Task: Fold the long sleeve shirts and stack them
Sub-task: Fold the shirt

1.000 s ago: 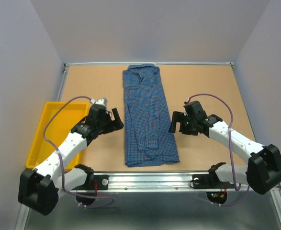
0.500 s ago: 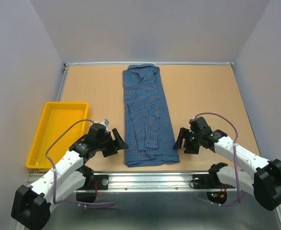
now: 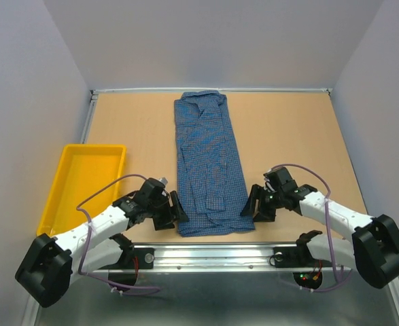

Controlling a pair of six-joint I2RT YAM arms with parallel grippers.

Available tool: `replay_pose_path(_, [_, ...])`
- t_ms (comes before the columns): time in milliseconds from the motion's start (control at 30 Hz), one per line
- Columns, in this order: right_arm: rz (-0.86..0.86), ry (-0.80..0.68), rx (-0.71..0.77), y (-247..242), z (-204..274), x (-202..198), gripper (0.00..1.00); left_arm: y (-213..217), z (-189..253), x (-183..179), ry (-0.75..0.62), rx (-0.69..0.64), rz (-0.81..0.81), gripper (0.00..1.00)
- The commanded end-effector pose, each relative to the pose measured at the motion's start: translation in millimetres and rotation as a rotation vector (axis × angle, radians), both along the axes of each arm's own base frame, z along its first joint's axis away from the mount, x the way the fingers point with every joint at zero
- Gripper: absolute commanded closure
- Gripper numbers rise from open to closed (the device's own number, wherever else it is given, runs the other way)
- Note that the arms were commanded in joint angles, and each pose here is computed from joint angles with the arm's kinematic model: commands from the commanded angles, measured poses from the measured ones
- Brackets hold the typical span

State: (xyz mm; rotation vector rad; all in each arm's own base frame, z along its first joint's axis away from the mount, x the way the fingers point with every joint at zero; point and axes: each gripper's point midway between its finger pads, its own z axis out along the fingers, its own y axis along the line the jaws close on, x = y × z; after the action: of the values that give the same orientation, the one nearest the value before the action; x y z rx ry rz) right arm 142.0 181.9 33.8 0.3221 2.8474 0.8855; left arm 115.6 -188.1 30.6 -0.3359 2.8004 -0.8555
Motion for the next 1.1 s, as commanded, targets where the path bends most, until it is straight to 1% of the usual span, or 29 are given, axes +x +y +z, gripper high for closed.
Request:
replay_pose_path(0, [0.02,0.042,-0.004,-2,-16,-10,0.34,-5,-9,-7,0.029,-0.01,-0.016,0.24])
replay_pose_path(100, [0.022,0.043,-0.008,-2,-18,-9,0.4,-9,-14,-13,0.053,-0.013,-0.045,0.28])
replay_pose_path(133, [0.024,0.042,-0.008,-2,-18,-8,0.42,-10,-15,-14,0.058,-0.011,-0.053,0.32])
replay_pose_path(167, [0.026,0.045,-0.008,-1,-19,-8,0.48,-11,-16,-16,0.062,-0.01,-0.061,0.34])
replay_pose_path(200, [0.029,0.045,-0.009,-1,-19,-8,0.5,-12,-18,-19,0.072,-0.005,-0.076,0.34])
replay_pose_path(233, [0.031,0.042,-0.007,-1,-18,-7,0.53,-13,-18,-21,0.078,-0.008,-0.086,0.38])
replay_pose_path(267, [0.032,0.037,-0.005,0,-17,-6,0.63,-14,-19,-22,0.078,-0.007,-0.099,0.41])
replay_pose_path(300, [0.034,0.027,0.001,1,-14,-4,0.7,-14,-19,-26,0.089,-0.008,-0.115,0.49])
replay_pose_path(333, [0.037,0.022,0.007,2,-12,-3,0.76,-16,-17,-26,0.088,-0.012,-0.121,0.54])
replay_pose_path(367, [0.047,0.023,0.022,4,-9,-4,0.87,-17,-15,-26,0.086,-0.016,-0.129,0.59])
replay_pose_path(400, [0.05,0.028,0.032,5,-7,-6,0.91,-16,-13,-29,0.09,-0.016,-0.132,0.64])
replay_pose_path(433, [0.059,0.029,0.052,8,-3,-7,0.98,-18,-8,-28,0.087,-0.026,-0.135,0.75])
replay_pose_path(500, [0.072,0.035,0.064,9,0,-11,0.99,-18,1,-31,0.082,-0.042,-0.141,0.84])
replay_pose_path(567, [0.09,0.068,0.042,3,-1,-21,0.99,-18,12,-35,0.081,-0.067,-0.144,0.89])
replay_pose_path(600, [0.099,0.074,0.037,2,-1,-24,0.99,-18,14,-38,0.087,-0.075,-0.143,0.92])
replay_pose_path(767, [0.129,0.052,0.025,-2,13,-26,0.99,-19,30,-50,0.102,-0.141,-0.142,0.92])
replay_pose_path(833, [0.128,0.011,0.016,1,28,-14,0.99,-21,35,-49,0.1,-0.153,-0.134,0.92])
replay_pose_path(900, [0.117,-0.045,-0.01,2,40,4,0.99,-29,49,-38,0.069,-0.177,-0.117,0.92])
replay_pose_path(967, [0.111,-0.112,-0.011,9,64,28,0.99,-42,70,-23,0.017,-0.222,-0.113,0.92])
replay_pose_path(1033, [0.109,-0.155,-0.026,13,77,45,0.99,-50,78,-7,-0.018,-0.229,-0.11,0.92])
replay_pose_path(1067, [0.106,-0.189,-0.021,19,91,61,0.99,-53,90,5,-0.057,-0.231,-0.1,0.92])
